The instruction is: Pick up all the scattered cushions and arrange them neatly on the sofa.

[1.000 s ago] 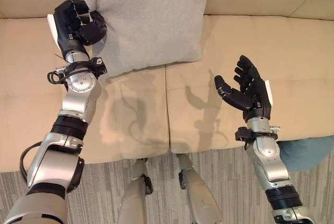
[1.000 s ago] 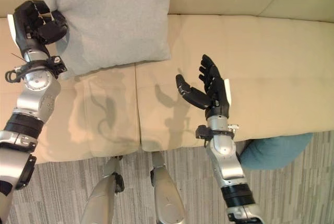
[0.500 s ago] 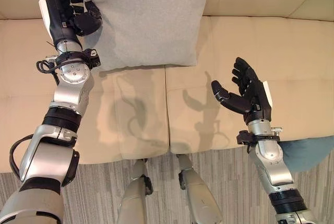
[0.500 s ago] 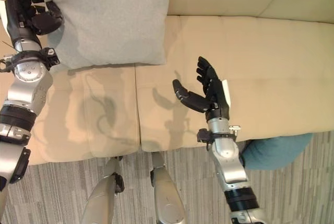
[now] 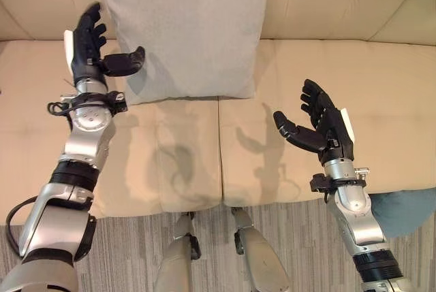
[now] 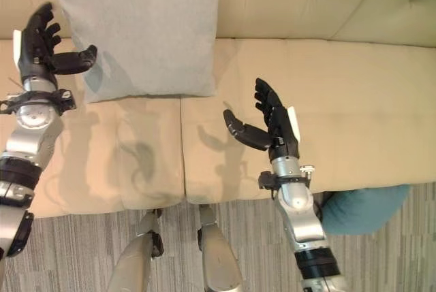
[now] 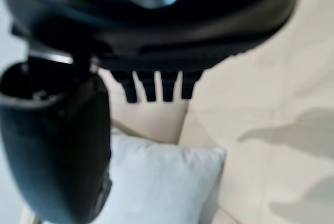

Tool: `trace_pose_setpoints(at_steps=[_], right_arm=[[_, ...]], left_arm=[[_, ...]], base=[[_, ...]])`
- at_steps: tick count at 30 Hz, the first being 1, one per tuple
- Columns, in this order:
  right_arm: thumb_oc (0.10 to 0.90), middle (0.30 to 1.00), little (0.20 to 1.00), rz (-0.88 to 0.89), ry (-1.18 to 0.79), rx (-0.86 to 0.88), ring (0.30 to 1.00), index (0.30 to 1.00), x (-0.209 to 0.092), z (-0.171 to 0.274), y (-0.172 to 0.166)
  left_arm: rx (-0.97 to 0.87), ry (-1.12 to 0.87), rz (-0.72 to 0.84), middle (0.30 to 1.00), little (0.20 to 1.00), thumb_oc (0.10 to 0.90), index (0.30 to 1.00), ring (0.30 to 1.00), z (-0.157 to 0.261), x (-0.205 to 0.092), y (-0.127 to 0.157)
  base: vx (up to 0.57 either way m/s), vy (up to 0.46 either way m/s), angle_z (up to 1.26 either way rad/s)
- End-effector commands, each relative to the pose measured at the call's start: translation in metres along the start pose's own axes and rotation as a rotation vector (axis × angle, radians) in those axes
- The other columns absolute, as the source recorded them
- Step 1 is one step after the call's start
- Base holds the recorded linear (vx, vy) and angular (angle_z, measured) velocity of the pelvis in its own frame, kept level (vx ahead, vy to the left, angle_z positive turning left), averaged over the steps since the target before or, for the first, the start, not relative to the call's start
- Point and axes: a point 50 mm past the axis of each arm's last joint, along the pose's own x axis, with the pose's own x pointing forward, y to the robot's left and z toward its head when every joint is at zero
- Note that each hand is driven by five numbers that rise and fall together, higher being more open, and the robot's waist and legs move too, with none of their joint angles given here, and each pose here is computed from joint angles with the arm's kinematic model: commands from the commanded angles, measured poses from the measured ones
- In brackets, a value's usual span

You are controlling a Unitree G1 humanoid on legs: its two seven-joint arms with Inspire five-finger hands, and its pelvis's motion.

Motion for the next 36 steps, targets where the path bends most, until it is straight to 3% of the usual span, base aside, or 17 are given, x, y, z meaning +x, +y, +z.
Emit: trace_pose_setpoints(at_steps=[1, 4, 6, 7, 9, 13, 14, 18, 19, 21, 24, 30, 36], right_arm=[[0.800, 0.900, 0.900, -0.019, -0.106, -0.163, 0.900, 0.900, -0.015, 0.021, -0.022], [0.800, 0.900, 0.900, 0.015, -0.071, -0.274, 0.900, 0.900, -0.019, 0.015, -0.025], [0.800, 0.900, 0.900, 0.059, -0.027, -0.386, 0.900, 0.900, -0.023, 0.007, -0.025], [0.800, 0.900, 0.900, 0.088, 0.047, -0.493, 0.900, 0.900, -0.028, -0.008, -0.029], [0.800, 0.900, 0.900, 0.110, 0.085, -0.543, 0.900, 0.900, -0.034, -0.016, -0.030], [0.800, 0.900, 0.900, 0.289, 0.251, -0.733, 0.900, 0.900, -0.056, -0.060, -0.020], [0.800, 0.900, 0.900, 0.290, 0.251, -0.734, 0.900, 0.900, -0.056, -0.061, -0.020], [0.800, 0.900, 0.900, 0.378, 0.384, -0.809, 0.900, 0.900, -0.079, -0.093, -0.014], [0.800, 0.900, 0.900, 0.378, 0.383, -0.809, 0.900, 0.900, -0.079, -0.093, -0.014], [0.800, 0.900, 0.900, 0.412, 0.555, -0.799, 0.900, 0.900, -0.107, -0.127, -0.008], [0.800, 0.900, 0.900, 0.413, 0.609, -0.793, 0.900, 0.900, -0.115, -0.136, -0.007], [0.800, 0.900, 0.900, 0.337, 0.898, -0.745, 0.900, 0.900, -0.152, -0.169, -0.013], [0.800, 0.900, 0.900, 0.261, 1.074, -0.712, 0.900, 0.900, -0.169, -0.183, -0.018]], left_arm=[[0.013, -0.134, -0.003, 0.900, 0.900, 0.800, 0.900, 0.900, 0.010, -0.014, 0.015], [0.088, -0.092, -0.066, 0.900, 0.900, 0.800, 0.900, 0.900, -0.011, -0.038, 0.020], [0.112, -0.021, -0.116, 0.900, 0.900, 0.800, 0.900, 0.900, -0.035, -0.066, 0.020], [0.181, 0.043, -0.187, 0.900, 0.900, 0.800, 0.900, 0.900, -0.056, -0.094, 0.020], [0.241, 0.077, -0.238, 0.900, 0.900, 0.800, 0.900, 0.900, -0.067, -0.110, 0.019], [0.303, 0.468, -0.391, 0.900, 0.900, 0.800, 0.900, 0.900, -0.142, -0.210, 0.019], [0.303, 0.469, -0.391, 0.900, 0.900, 0.800, 0.900, 0.900, -0.142, -0.210, 0.019], [0.286, 0.745, -0.399, 0.900, 0.900, 0.800, 0.900, 0.900, -0.178, -0.275, 0.020], [0.286, 0.745, -0.398, 0.900, 0.900, 0.800, 0.900, 0.900, -0.178, -0.275, 0.020], [0.330, 0.980, -0.386, 0.900, 0.900, 0.800, 0.900, 0.900, -0.204, -0.324, 0.023], [0.342, 1.024, -0.371, 0.900, 0.900, 0.800, 0.900, 0.900, -0.209, -0.331, 0.024], [0.389, 1.188, -0.328, 0.900, 0.900, 0.800, 0.900, 0.900, -0.222, -0.362, 0.027], [0.380, 1.177, -0.322, 0.900, 0.900, 0.800, 0.900, 0.900, -0.224, -0.354, 0.015]], base=[[0.00, -0.065, 0.21], [0.00, -0.064, 0.19], [-0.02, -0.097, 0.08], [-0.02, -0.092, 0.04], [0.00, -0.107, 0.15], [-0.04, -0.153, 0.09], [-0.06, -0.127, 0.11], [-0.06, -0.111, -0.02], [-0.15, -0.130, 0.06], [-0.20, -0.131, 0.28], [-0.19, -0.046, 0.22], [-0.23, 0.019, 0.15], [-0.16, 0.113, 0.07]])
